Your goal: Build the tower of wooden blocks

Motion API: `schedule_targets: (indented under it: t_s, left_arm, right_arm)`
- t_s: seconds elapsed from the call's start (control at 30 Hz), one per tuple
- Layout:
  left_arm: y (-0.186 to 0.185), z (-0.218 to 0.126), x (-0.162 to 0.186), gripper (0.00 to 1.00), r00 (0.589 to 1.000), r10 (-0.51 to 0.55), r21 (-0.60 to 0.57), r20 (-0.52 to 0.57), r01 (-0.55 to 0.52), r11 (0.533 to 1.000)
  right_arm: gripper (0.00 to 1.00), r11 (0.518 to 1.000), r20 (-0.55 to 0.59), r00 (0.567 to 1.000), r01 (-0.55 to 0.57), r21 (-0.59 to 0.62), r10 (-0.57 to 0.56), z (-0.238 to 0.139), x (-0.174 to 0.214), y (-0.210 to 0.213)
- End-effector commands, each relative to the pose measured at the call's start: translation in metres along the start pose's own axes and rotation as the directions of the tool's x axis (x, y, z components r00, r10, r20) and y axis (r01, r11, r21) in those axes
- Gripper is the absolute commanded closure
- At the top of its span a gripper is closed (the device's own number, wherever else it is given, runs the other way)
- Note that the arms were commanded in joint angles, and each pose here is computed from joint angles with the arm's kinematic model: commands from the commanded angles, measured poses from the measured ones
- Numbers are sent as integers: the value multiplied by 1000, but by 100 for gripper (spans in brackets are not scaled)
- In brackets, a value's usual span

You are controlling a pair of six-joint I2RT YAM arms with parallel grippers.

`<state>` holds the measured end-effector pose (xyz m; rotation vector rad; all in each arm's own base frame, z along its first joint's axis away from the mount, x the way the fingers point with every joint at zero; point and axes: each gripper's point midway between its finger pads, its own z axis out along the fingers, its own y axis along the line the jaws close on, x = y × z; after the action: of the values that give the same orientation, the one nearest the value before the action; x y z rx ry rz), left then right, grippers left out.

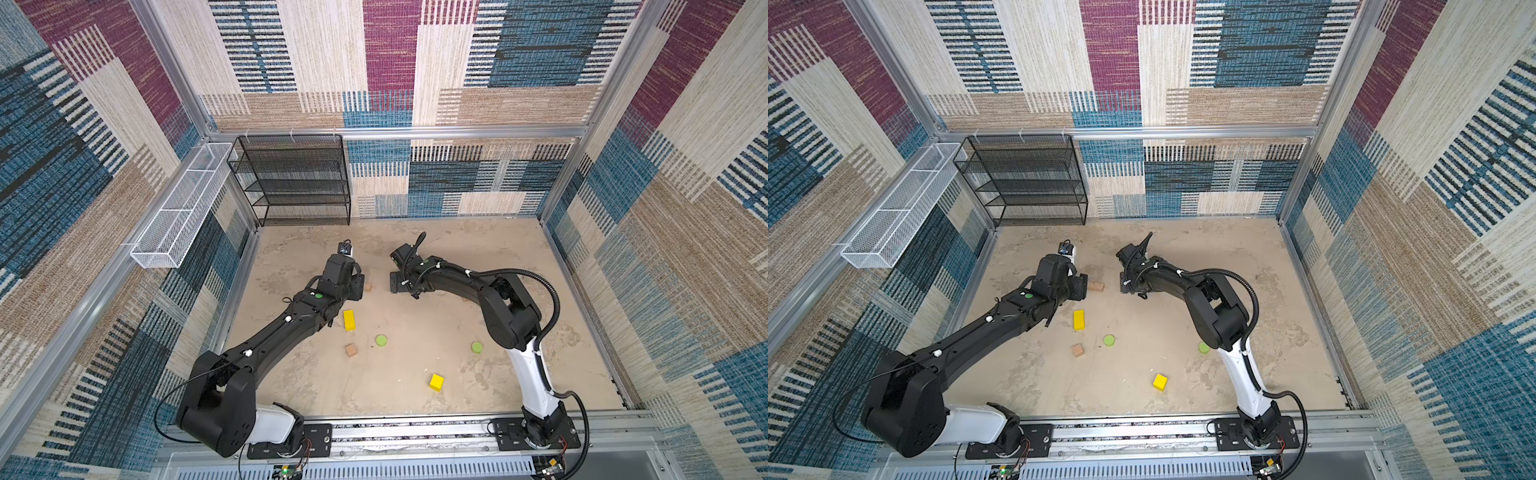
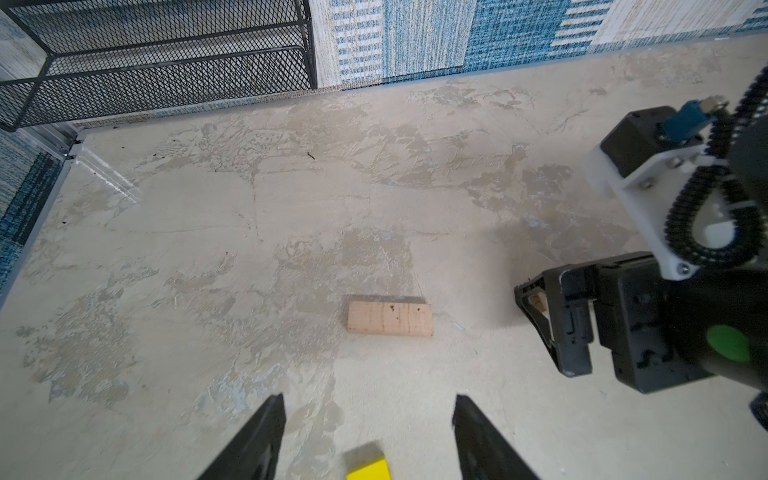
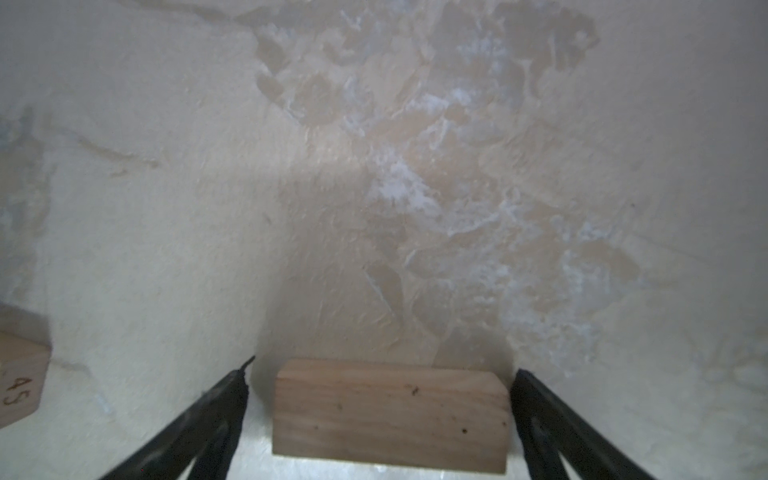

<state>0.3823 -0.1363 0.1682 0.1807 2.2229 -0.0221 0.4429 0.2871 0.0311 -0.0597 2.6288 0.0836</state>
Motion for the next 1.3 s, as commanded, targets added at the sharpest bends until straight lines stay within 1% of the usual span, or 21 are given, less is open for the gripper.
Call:
schedule_targets:
  t_s: [0.0,0.23,0.37,0.57,0.67,0.73,0.83,0.9,1.0,1.07,1.27]
  left_arm:
    - [2,0,0,31,1000,8,-9,-3,-8,1000]
    - [4,-1,0,30,1000,14,-21,-5,-14,1000]
    - [9,-1,2,27,1000,21,-50,-15,-21,999]
    - [11,0,5,25,999,34,-59,-28,-35,998]
    - [4,1,7,23,998,52,-20,-39,-53,998]
    - [-8,1,13,21,994,90,52,-61,-87,995]
    - [-24,4,23,20,982,157,149,-103,-140,979]
    - [-29,7,32,20,967,204,181,-154,-175,968]
    - [-25,16,41,20,939,251,161,-236,-217,963]
    - [-22,23,44,20,923,266,142,-279,-234,962]
    - [-32,43,49,19,899,268,172,-346,-220,960]
  right_arm:
    - [1,1000,2,1000,-14,-18,14,-5,-3,4]
    - [1,999,44,999,-11,-48,13,-23,-18,9]
    - [1,995,71,997,-17,-96,24,-39,-27,15]
    - [1,994,121,992,-17,-112,30,-65,-37,11]
    - [1,990,180,983,-3,-138,29,-87,-51,12]
    - [1,990,224,974,9,-142,23,-100,-55,8]
    - [1,983,326,944,25,-184,37,-131,-72,6]
    - [1,977,379,924,39,-208,44,-151,-80,4]
    - [1,970,452,889,42,-238,72,-177,-93,-1]
    - [1,962,508,855,42,-270,105,-196,-102,-5]
    - [1,931,607,767,37,-364,207,-245,-117,-27]
